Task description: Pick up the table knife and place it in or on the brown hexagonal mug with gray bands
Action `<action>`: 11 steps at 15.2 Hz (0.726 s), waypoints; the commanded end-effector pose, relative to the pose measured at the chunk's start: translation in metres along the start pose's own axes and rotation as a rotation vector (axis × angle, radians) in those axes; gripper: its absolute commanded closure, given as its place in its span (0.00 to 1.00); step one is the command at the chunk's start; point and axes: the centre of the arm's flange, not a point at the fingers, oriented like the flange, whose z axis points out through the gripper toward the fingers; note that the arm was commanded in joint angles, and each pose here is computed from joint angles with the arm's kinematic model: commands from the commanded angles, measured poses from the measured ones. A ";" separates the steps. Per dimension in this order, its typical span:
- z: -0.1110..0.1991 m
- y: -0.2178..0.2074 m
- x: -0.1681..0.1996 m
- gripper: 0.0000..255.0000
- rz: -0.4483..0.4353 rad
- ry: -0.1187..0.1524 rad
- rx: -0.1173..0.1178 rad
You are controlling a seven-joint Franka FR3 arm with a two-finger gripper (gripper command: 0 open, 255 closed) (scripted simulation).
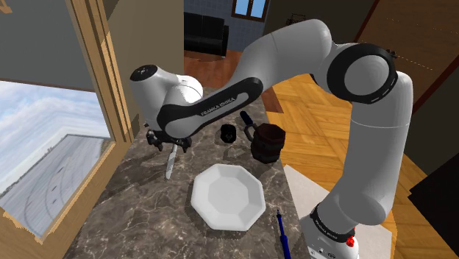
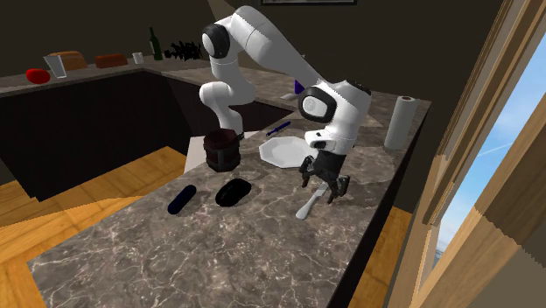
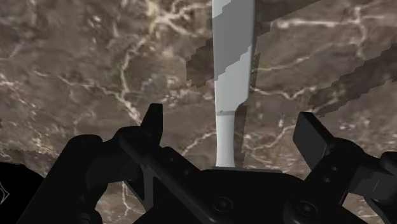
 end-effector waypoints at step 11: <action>0.000 0.002 0.000 1.00 0.000 0.000 0.000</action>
